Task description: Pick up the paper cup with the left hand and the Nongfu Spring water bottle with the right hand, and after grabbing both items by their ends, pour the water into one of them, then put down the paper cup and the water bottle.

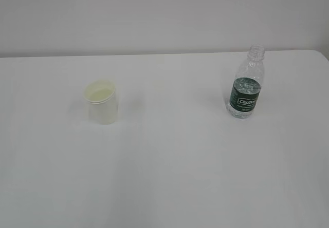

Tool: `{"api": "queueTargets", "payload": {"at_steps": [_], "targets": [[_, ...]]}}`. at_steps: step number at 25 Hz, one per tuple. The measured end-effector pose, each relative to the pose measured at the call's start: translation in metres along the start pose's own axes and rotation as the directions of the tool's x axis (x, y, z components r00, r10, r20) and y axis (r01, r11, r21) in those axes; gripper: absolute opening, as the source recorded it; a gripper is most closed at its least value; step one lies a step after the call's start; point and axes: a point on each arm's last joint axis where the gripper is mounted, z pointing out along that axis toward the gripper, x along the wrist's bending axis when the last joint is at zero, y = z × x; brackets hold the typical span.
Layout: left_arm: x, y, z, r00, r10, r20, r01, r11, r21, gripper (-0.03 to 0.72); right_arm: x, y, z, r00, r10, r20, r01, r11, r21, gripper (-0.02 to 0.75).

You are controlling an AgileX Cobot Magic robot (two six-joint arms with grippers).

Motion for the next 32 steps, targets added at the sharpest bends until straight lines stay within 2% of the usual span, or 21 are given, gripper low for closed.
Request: {"api": "queueTargets", "payload": {"at_steps": [6,13,24,32], "targets": [[0.001,-0.021,-0.008,1.0,0.004,0.005,-0.004,1.0,-0.028,0.503,-0.001,-0.015,-0.013,1.0,-0.014,0.001,0.014,1.0,0.007,0.59],[0.004,-0.041,0.011,1.0,-0.001,-0.004,0.001,0.995,0.103,0.492,-0.001,-0.03,-0.008,0.999,-0.047,0.001,0.047,0.998,0.033,0.59],[0.006,-0.046,0.018,1.0,0.005,-0.023,-0.002,0.992,0.128,0.473,0.0,-0.055,0.014,0.999,-0.054,-0.002,0.054,0.994,0.093,0.59],[0.008,-0.043,0.02,0.999,0.014,-0.04,-0.01,0.996,0.087,0.472,-0.001,-0.056,0.025,0.998,-0.061,0.008,0.06,0.996,0.065,0.568]]}}
